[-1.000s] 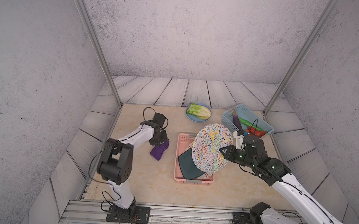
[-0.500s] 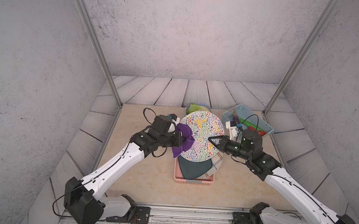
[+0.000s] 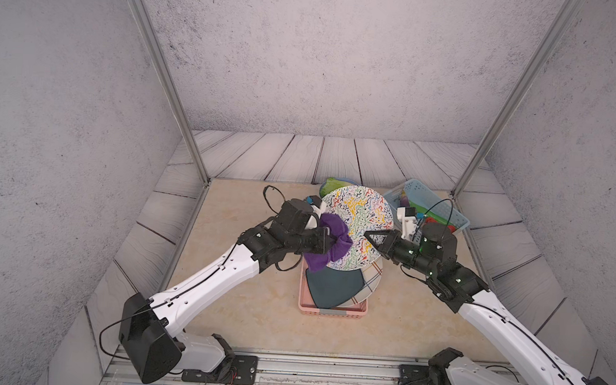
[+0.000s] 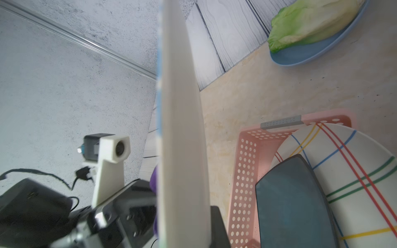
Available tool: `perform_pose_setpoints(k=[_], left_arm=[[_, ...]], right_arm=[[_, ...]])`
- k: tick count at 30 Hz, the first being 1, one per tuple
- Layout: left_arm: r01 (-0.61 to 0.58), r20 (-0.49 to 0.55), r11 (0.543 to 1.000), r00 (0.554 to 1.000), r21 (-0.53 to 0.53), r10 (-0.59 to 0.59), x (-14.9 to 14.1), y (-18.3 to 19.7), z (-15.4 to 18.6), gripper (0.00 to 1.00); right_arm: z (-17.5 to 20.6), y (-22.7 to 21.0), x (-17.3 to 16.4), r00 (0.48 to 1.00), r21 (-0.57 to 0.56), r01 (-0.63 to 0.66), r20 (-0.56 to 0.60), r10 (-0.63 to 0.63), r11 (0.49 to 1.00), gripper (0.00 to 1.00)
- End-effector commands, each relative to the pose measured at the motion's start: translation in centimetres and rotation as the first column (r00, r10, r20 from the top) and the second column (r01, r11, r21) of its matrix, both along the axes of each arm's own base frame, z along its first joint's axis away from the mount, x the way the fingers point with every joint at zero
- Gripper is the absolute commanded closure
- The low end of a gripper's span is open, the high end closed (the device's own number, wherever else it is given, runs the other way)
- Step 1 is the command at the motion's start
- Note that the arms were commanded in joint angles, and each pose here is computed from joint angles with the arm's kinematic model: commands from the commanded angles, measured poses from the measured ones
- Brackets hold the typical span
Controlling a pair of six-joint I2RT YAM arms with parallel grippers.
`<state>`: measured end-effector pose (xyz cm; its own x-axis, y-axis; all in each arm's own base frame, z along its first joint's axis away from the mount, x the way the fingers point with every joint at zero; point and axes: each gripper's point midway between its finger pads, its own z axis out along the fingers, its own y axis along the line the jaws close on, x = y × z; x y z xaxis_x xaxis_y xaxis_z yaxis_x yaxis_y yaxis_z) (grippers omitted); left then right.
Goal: Wipe the wet plate dry
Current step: Wipe the plate with towel.
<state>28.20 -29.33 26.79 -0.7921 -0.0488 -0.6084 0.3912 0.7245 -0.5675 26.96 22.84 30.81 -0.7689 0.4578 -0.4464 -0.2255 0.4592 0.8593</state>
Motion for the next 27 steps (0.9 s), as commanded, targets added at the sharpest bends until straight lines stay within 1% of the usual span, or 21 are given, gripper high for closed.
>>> perform_pose_setpoints(k=[1, 3, 4, 5, 6, 7, 8, 9, 10, 12, 14, 15, 16, 18, 19, 20, 22, 24, 25, 27], left_arm=[[0.018, -0.106, 0.99, 0.994, 0.137, -0.003, -1.4, 0.5, -5.1, 1.0], [0.124, -0.096, 0.983, 0.989, 0.132, -0.112, -3.7, -2.8, -4.8, 1.0], [0.169, -0.087, 0.973, 0.984, 0.156, -0.157, -4.8, -4.1, -4.7, 1.0], [0.2, -0.085, 0.963, 0.979, 0.18, -0.187, -5.6, -4.9, -4.6, 1.0], [0.193, -0.095, 0.961, 0.98, 0.198, -0.177, -5.7, -4.7, -4.7, 1.0], [0.145, -0.107, 0.968, 0.986, 0.207, -0.125, -5.2, -3.9, -4.8, 1.0], [0.081, -0.109, 0.974, 0.992, 0.214, -0.058, -4.2, -2.2, -5.1, 1.0], [0.014, -0.108, 0.98, 0.994, 0.2, 0.008, -3.0, -0.3, -5.0, 1.0], [-0.052, -0.097, 0.987, 0.993, 0.154, 0.067, -1.5, 1.7, -4.5, 1.0], [-0.102, -0.055, 0.988, 0.992, 0.119, 0.11, -0.2, 4.0, -3.5, 1.0], [-0.081, -0.01, 0.981, 0.996, 0.177, 0.084, 0.3, 4.6, -2.6, 1.0], [-0.061, -0.004, 0.978, 0.998, 0.202, 0.063, 0.7, 4.3, -2.4, 1.0], [-0.014, -0.016, 0.978, 1.0, 0.21, 0.018, 0.6, 3.6, -2.6, 1.0], [0.077, -0.071, 0.984, 0.995, 0.158, -0.066, 0.3, 1.4, -2.9, 1.0], [0.105, -0.095, 0.986, 0.991, 0.126, -0.093, 0.1, 0.5, -3.0, 1.0], [0.106, -0.095, 0.989, 0.991, 0.102, -0.097, 0.3, 0.2, -2.7, 1.0], [0.049, -0.046, 0.994, 0.998, 0.1, -0.045, 1.6, 1.0, -1.7, 1.0], [0.018, 0.052, 0.994, 0.998, 0.108, -0.024, 2.7, 1.7, 0.3, 1.0], [0.045, 0.087, 0.992, 0.995, 0.116, -0.055, 2.8, 1.3, 1.0, 1.0], [0.146, 0.117, 0.979, 0.98, 0.145, -0.163, 1.9, -0.5, 1.8, 1.0]], right_arm=[[9.9, 0.8, -4.0, 0.96, 0.21, -0.173, 0.254, 0.117, 0.962, 1.0], [10.3, 1.1, -4.8, 0.951, 0.227, -0.213, 0.271, 0.148, 0.95, 1.0], [10.7, 1.2, -5.2, 0.946, 0.241, -0.228, 0.282, 0.157, 0.943, 1.0], [11.0, 1.1, -5.5, 0.943, 0.255, -0.239, 0.293, 0.161, 0.937, 1.0], [11.5, 1.0, -5.8, 0.939, 0.265, -0.245, 0.306, 0.159, 0.933, 1.0], [11.8, 0.8, -6.0, 0.937, 0.269, -0.245, 0.314, 0.155, 0.931, 1.0], [12.0, 0.6, -6.3, 0.935, 0.271, -0.242, 0.321, 0.149, 0.932, 1.0], [12.0, 0.4, -6.4, 0.934, 0.268, -0.239, 0.325, 0.146, 0.934, 1.0], [11.9, 0.4, -6.7, 0.932, 0.256, -0.244, 0.328, 0.153, 0.935, 1.0], [11.3, 0.7, -7.1, 0.924, 0.233, -0.272, 0.333, 0.186, 0.934, 1.0], [10.8, 1.5, -7.7, 0.907, 0.221, -0.327, 0.348, 0.239, 0.919, 1.0], [10.7, 1.9, -7.9, 0.896, 0.221, -0.355, 0.359, 0.262, 0.909, 1.0], [10.6, 2.4, -8.0, 0.888, 0.222, -0.376, 0.364, 0.281, 0.9, 1.0], [10.8, 3.3, -8.1, 0.871, 0.22, -0.412, 0.382, 0.311, 0.884, 1.0], [10.9, 3.6, -8.1, 0.867, 0.222, -0.421, 0.384, 0.318, 0.879, 1.0], [10.9, 3.7, -7.8, 0.868, 0.225, -0.42, 0.383, 0.317, 0.879, 1.0], [10.5, 3.9, -7.4, 0.873, 0.219, -0.412, 0.374, 0.314, 0.884, 1.0], [9.4, 4.5, -7.8, 0.866, 0.178, -0.431, 0.358, 0.35, 0.884, 1.0], [8.9, 5.0, -8.3, 0.853, 0.146, -0.453, 0.358, 0.379, 0.88, 1.0], [8.3, 5.9, -9.1, 0.827, 0.101, -0.493, 0.364, 0.429, 0.864, 1.0]])
